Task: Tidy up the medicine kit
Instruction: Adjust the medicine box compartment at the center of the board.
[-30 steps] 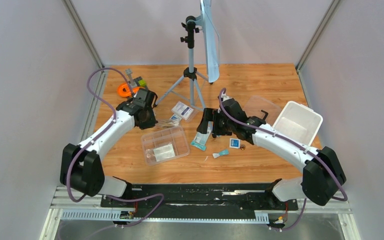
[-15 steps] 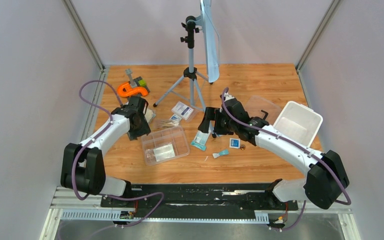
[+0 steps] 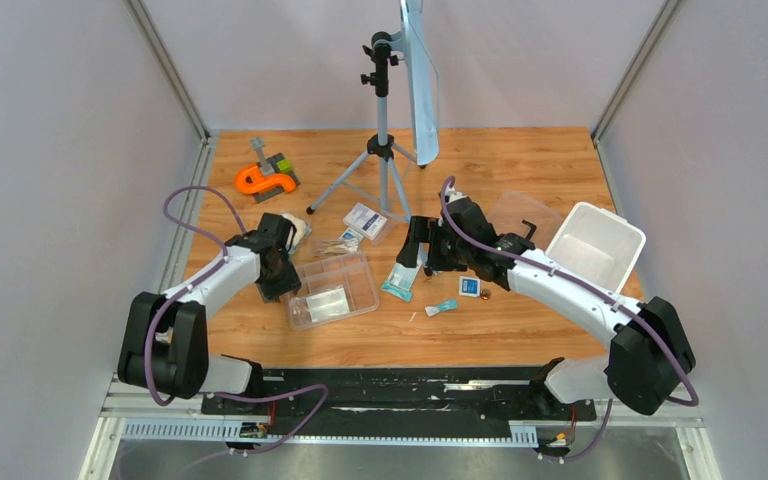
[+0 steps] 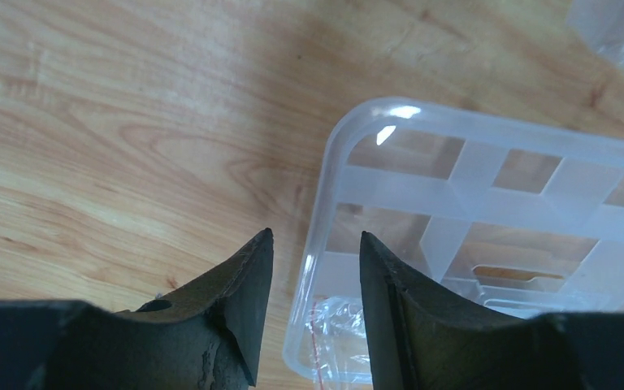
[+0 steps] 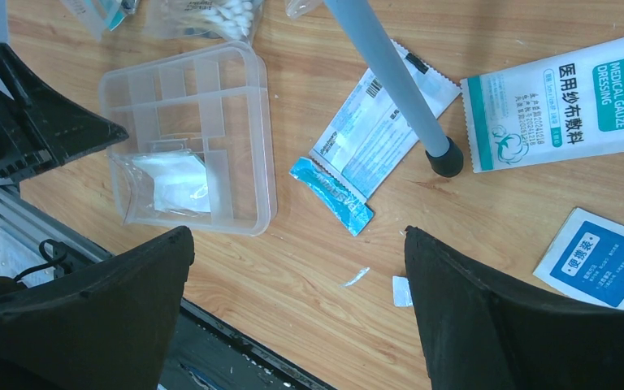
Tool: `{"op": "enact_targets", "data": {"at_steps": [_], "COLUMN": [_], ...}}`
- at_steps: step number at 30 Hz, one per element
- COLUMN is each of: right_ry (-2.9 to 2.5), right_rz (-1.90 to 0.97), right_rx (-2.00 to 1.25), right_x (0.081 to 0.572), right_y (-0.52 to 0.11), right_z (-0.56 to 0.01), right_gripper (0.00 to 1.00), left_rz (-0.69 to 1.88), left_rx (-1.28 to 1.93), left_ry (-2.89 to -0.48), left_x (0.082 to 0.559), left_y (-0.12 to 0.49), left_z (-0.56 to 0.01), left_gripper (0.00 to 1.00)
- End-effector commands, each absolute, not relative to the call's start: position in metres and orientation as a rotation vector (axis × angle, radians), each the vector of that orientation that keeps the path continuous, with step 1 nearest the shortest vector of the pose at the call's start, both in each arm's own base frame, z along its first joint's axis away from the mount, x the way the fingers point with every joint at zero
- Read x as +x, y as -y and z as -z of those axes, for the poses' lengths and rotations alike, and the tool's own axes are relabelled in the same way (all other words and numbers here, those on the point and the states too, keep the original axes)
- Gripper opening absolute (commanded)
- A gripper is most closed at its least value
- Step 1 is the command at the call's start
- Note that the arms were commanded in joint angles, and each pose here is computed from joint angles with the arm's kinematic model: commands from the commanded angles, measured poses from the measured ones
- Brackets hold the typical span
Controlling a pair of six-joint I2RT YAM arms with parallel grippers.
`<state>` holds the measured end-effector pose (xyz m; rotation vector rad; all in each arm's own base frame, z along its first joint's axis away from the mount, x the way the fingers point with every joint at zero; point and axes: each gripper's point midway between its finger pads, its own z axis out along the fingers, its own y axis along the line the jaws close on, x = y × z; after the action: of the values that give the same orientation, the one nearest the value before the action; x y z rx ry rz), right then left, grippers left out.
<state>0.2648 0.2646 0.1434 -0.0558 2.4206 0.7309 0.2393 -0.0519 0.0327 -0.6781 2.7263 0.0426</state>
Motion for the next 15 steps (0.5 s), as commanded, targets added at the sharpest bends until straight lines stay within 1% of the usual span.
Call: {"op": "enact_targets", "data": {"at_steps": [1, 4, 7, 11, 12, 15], "right_ry": [-2.404, -2.402, -2.394, -2.397, -2.410, -2.436], "right_rz": [-0.747, -0.742, -0.734, -0.695, -0.663, -0.410], "right_rx": [-0.064, -0.072, -0.075, -0.063, -0.053, 0.064], "right_x": [0.271, 0.273, 0.274, 0.274, 0.274, 0.281], "right_y": [-0.270, -0.271, -0.270, -0.264, -0.259, -0.222], "right_z": [-0.149, -0.149, -0.151, -0.146, -0.141, -0.121], "right_gripper": [0.99, 0.99, 0.99, 0.99, 0.99, 0.98], "left_rz": [0.049, 0.047, 0.049, 0.047, 0.039, 0.021], "left_rx": [-0.693, -0.689, -0.691, -0.681, -0.681, -0.673], "left_ry": [-2.664, -2.676, -2.676, -2.664, -2.668, -2.684], "left_x": [0.245, 0.243, 0.241, 0.240, 0.239, 0.238], "left_y": [0.058, 0.058, 0.058, 0.056, 0.056, 0.054], "left_z": [-0.042, -0.042, -0.043, -0.044, -0.043, -0.040], "left_gripper": [0.50, 0.45, 0.42, 0.35, 0.33, 0.28]}}
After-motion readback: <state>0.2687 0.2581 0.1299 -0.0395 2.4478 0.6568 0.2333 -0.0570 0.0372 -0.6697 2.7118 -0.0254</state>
